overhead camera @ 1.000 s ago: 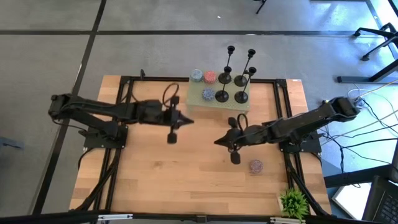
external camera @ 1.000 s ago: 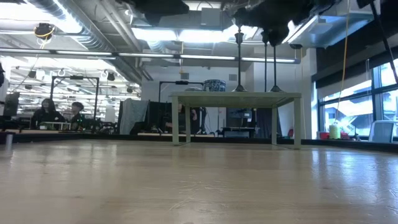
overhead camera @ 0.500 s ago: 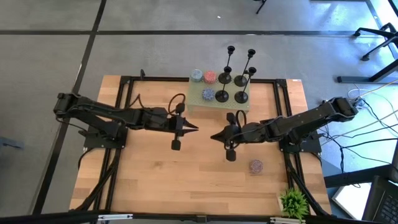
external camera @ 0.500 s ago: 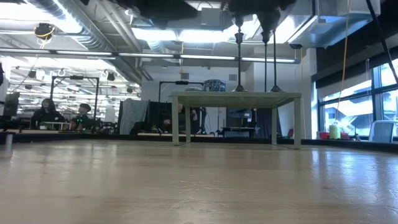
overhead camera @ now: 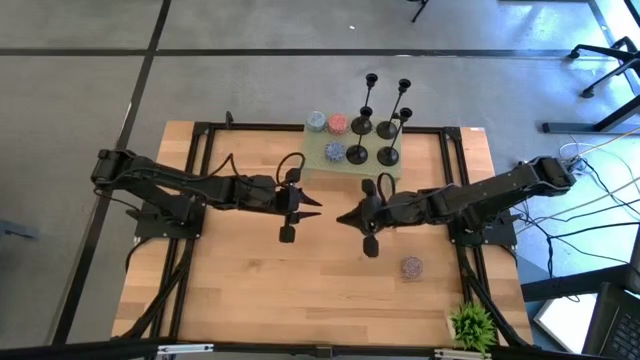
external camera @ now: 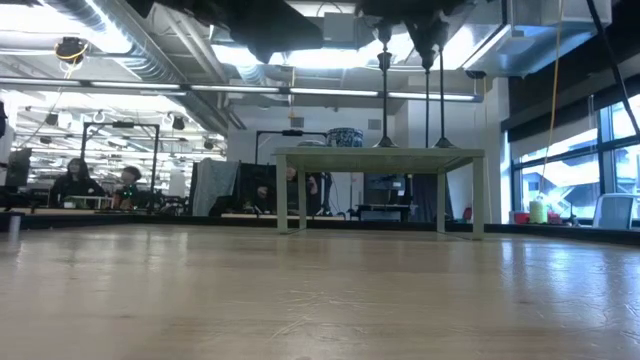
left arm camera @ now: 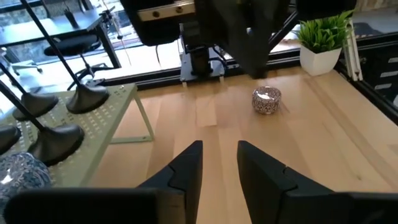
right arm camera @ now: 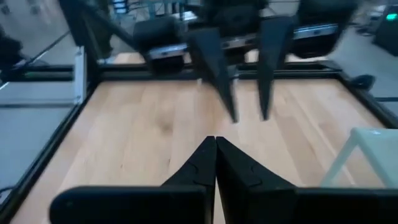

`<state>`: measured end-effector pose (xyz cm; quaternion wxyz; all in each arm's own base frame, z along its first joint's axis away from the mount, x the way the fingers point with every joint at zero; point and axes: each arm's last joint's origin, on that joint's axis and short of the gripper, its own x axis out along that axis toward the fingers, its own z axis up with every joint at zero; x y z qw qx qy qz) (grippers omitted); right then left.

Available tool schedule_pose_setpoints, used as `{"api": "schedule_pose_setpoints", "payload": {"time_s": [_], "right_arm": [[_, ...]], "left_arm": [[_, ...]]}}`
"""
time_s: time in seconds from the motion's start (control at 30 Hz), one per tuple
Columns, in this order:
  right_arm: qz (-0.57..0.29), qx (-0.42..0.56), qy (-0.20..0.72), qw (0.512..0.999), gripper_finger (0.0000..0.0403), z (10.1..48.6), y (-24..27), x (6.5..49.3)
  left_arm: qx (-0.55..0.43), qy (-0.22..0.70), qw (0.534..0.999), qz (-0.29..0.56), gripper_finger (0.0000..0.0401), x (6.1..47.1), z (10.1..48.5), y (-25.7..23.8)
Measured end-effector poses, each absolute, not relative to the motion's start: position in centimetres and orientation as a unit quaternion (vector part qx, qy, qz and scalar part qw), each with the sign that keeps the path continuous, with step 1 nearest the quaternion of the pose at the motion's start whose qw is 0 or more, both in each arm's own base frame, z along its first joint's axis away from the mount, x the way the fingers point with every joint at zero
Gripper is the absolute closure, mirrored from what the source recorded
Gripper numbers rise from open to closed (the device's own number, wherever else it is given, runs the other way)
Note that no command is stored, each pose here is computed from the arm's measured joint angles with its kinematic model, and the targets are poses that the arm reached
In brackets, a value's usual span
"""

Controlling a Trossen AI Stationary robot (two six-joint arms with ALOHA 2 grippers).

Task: Pick & Place candle stick holders
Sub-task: Put the dark blue scented candle on the shelf aligned with the other pink scented candle

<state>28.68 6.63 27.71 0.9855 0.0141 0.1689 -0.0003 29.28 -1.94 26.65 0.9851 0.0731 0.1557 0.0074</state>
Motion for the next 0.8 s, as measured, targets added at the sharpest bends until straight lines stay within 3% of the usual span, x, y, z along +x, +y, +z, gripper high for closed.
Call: {"api": "schedule_pose_setpoints", "payload": {"time_s": [0.53,0.8], "right_arm": [[0.008,-0.004,0.233,0.972,0.0390,26.6,5.8,28.4],[0.021,-0.036,0.253,0.967,0.0390,26.2,5.3,28.3]], "left_arm": [[0.052,0.159,0.986,0.011,0.0304,29.3,26.6,-1.9],[0.100,0.160,0.982,0.007,0.0304,29.2,26.6,-1.9]]}}
